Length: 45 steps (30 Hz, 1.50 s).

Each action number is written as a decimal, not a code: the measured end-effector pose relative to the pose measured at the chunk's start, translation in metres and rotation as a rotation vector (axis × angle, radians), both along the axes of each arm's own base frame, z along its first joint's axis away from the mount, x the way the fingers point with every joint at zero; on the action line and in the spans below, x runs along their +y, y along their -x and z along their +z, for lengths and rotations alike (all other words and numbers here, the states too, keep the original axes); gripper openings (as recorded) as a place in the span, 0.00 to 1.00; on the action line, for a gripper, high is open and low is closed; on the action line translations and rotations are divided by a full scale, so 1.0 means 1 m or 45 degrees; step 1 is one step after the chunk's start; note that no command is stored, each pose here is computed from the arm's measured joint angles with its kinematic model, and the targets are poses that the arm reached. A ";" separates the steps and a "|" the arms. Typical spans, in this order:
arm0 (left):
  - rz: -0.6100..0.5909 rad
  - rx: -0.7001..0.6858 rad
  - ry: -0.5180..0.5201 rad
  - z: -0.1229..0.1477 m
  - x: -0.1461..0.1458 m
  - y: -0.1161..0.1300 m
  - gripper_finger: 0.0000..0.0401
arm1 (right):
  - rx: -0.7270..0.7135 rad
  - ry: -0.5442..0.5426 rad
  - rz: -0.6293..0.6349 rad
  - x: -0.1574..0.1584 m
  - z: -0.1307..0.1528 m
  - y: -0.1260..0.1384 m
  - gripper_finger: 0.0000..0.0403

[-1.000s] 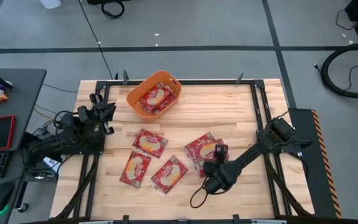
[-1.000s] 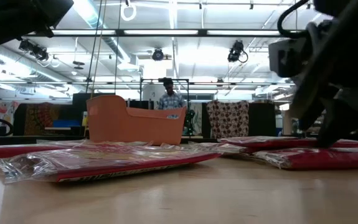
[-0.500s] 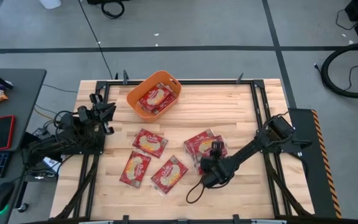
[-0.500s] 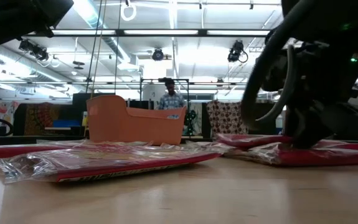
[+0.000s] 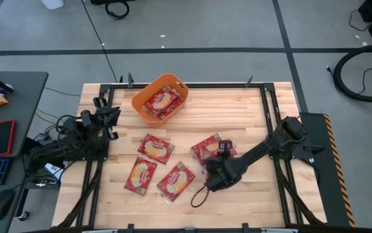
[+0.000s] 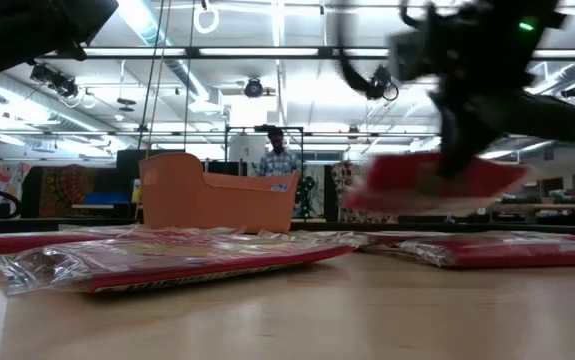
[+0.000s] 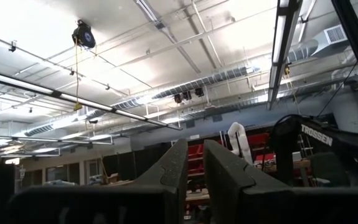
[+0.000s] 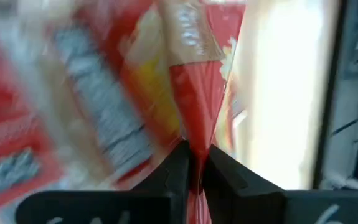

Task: Sort popcorn bags into baskets
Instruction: Put the red popcorn bag into the orange bin

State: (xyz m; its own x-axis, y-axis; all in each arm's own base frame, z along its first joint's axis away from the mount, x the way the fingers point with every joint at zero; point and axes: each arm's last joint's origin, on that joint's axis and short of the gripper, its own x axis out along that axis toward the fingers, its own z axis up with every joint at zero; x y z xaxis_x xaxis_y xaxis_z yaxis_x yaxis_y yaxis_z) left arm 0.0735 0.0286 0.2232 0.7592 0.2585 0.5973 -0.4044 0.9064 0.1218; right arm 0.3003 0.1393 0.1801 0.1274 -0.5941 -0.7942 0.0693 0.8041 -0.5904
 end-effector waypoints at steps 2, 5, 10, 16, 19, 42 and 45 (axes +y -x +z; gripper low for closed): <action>-0.002 -0.001 0.003 0.000 0.000 0.000 0.14 | -0.034 0.033 0.053 -0.005 0.009 -0.011 0.08; -0.024 -0.010 0.030 0.000 0.000 0.000 0.14 | -0.076 0.072 0.095 -0.018 0.014 -0.028 0.05; -0.062 -0.015 0.084 -0.001 0.000 -0.001 0.14 | -0.107 0.144 0.164 -0.045 0.017 -0.049 0.03; -0.085 0.009 0.130 -0.003 0.001 -0.002 0.14 | -0.100 0.258 0.286 -0.078 0.021 -0.073 0.03; -0.102 0.012 0.159 -0.004 0.001 -0.003 0.14 | -0.109 0.351 0.346 -0.096 0.025 -0.086 0.03; -0.186 0.018 0.306 -0.007 0.002 -0.005 0.14 | -0.243 0.653 0.733 -0.225 0.023 -0.147 0.04; -0.178 0.022 0.301 -0.008 0.002 -0.005 0.14 | -0.268 0.620 0.717 -0.239 0.014 -0.155 0.09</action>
